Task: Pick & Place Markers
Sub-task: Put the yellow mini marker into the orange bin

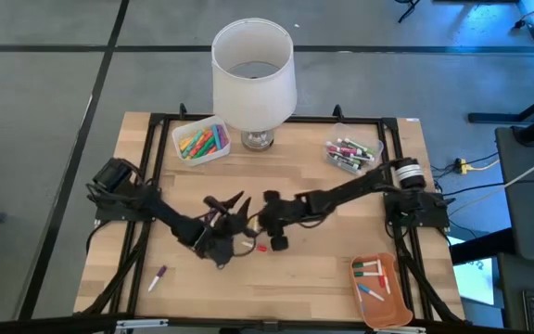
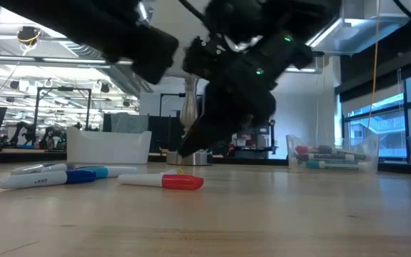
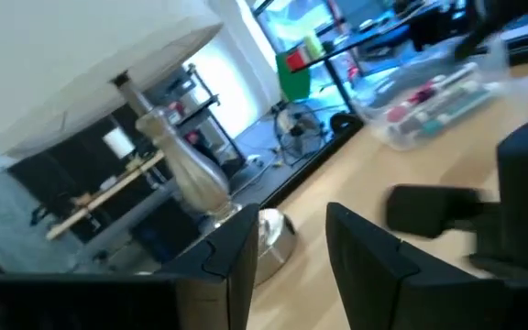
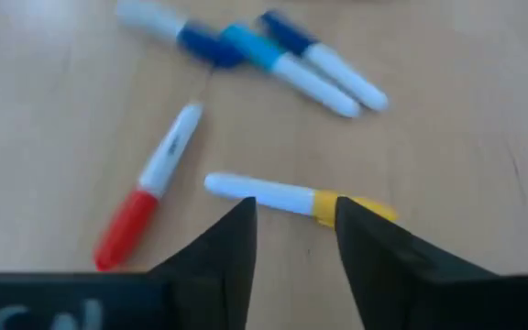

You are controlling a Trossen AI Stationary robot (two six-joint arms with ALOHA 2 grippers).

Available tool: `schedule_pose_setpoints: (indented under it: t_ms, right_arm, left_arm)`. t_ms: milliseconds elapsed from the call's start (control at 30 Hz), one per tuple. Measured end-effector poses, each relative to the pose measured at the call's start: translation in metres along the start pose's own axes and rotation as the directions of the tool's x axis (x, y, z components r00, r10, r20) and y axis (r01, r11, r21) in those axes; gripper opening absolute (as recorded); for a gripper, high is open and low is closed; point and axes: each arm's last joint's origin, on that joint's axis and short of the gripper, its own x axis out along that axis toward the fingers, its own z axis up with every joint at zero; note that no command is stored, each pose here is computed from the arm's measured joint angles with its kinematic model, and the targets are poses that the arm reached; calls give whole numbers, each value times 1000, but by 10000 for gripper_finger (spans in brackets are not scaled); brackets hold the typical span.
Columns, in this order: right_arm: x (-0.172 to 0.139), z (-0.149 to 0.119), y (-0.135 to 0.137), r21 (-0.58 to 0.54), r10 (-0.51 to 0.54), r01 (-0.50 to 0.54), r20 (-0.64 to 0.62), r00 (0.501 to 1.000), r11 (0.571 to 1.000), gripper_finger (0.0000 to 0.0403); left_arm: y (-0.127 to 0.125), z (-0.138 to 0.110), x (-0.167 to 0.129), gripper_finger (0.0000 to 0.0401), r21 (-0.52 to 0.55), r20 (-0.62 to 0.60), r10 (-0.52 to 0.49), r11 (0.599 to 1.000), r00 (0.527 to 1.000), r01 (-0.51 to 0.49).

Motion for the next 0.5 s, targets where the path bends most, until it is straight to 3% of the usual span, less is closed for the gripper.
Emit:
schedule_pose_setpoints:
  t_ms: [100,200,400,500]
  right_arm:
    - [5,17,-1,-249,29,-45,-69,997,967,172]
    - [8,35,-6,-404,65,-94,-87,994,910,184]
    - [30,47,-21,-438,278,-311,-138,950,843,188]
    - [42,40,-25,-423,312,-385,-234,921,820,188]
  left_arm:
    - [-1,1,-15,125,13,21,-36,999,999,35]
    - [-1,1,-25,125,9,36,-62,998,997,62]
    - [-1,1,-41,125,15,59,-104,995,993,103]
    - [-1,0,-47,125,43,68,-122,992,990,120]
